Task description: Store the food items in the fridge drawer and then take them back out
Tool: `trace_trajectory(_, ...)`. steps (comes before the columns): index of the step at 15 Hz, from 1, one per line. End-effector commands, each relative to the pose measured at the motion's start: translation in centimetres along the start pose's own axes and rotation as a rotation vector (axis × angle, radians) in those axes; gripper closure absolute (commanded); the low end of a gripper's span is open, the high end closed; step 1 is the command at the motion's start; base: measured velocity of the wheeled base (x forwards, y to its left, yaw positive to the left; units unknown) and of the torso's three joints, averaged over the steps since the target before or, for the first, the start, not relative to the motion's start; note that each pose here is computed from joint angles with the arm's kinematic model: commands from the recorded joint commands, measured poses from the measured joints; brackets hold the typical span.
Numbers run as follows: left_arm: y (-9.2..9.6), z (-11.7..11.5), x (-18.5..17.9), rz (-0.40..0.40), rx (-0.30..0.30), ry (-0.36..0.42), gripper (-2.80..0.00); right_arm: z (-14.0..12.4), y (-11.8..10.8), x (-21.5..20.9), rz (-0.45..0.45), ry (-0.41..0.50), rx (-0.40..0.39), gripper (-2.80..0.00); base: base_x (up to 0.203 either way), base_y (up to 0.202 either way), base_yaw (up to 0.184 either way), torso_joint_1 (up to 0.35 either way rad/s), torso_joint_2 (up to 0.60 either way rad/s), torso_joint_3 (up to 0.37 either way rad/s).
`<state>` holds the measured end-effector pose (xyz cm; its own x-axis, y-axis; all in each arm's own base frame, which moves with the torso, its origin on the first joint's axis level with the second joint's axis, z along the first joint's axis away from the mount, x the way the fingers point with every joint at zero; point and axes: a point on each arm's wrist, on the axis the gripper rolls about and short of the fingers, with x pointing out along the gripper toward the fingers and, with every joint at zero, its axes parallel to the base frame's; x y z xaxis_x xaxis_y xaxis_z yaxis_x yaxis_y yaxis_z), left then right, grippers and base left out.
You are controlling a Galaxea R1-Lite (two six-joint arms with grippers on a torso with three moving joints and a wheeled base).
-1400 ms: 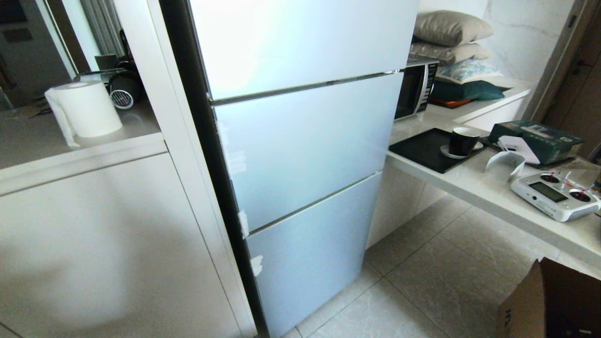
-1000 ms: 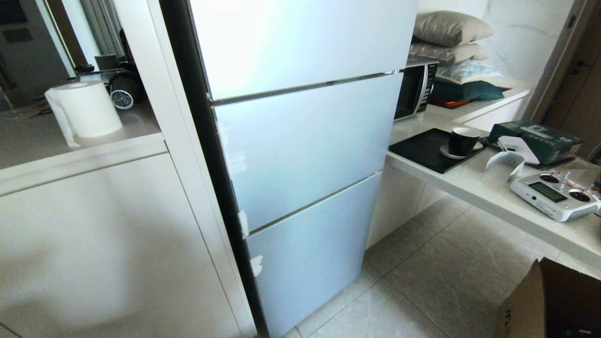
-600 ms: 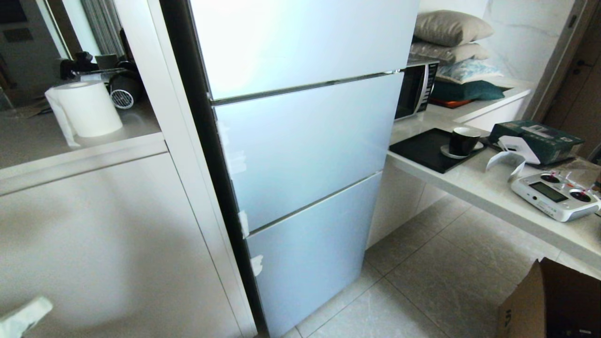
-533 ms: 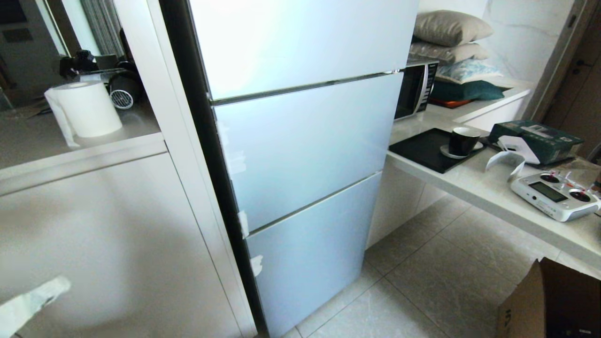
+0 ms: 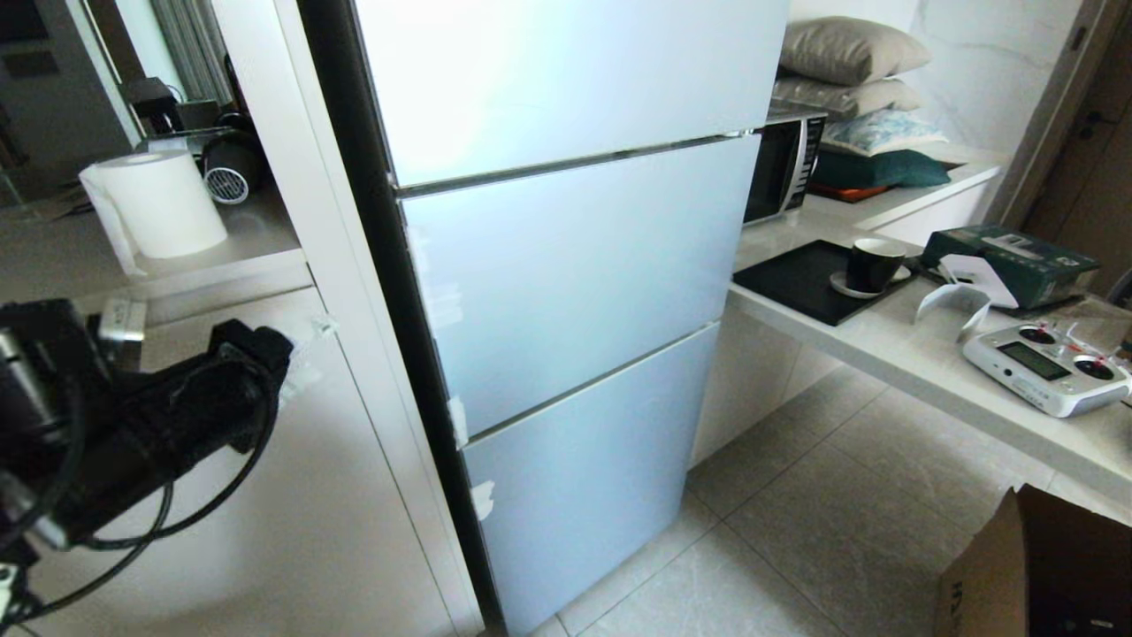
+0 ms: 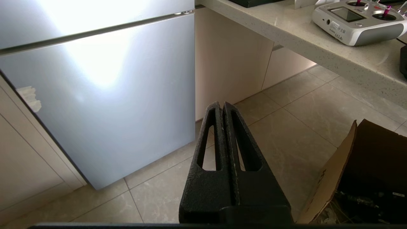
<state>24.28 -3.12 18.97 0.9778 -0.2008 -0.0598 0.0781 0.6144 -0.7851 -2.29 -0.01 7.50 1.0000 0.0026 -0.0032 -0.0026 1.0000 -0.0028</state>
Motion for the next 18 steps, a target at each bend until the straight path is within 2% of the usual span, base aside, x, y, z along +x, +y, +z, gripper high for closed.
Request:
trace_trajectory(1,0.7,-1.0,4.4,-0.021,-0.039,-0.099,-2.8,0.0,0.0,0.0,0.001,0.001,0.0,0.0,0.0,0.0,0.0,0.0,0.0,0.0)
trace_trajectory(2,0.4,-0.9,5.0,-0.016,-0.042,-0.133,-2.8,0.0,0.0,0.0,0.001,0.001,0.0,0.0,0.0,0.0,0.0,0.0,0.0,0.0)
trace_trajectory(4,0.1,-0.7,5.0,-0.016,-0.045,-0.152,-2.8,0.0,0.0,0.0,0.001,0.001,0.001,0.0,0.0,0.0,0.0,0.0,0.0,0.0)
trace_trajectory(5,0.1,-0.7,5.1,-0.015,-0.045,-0.155,-2.2,0.0,0.0,0.0,0.001,0.001,0.001,0.0,0.0,0.0,0.0,0.0,0.0,0.0)
trace_trajectory(6,0.2,-0.7,5.2,-0.015,-0.045,-0.157,0.0,0.0,0.0,0.0,0.001,0.001,0.001,0.0,0.0,0.0,0.0,0.0,0.0,0.0)
trace_trajectory(12,-0.7,0.1,8.2,-0.059,-0.097,-0.199,0.0,0.0,0.0,0.0,0.001,0.001,0.001,0.0,0.0,0.0,0.0,0.0,0.0,0.0)
trace_trajectory(18,-2.3,-1.0,12.1,-0.063,-0.114,-0.277,0.0,0.0,0.0,0.0,0.001,0.001,0.003,0.0,0.0,0.0,0.0,0.0,0.0,0.0)
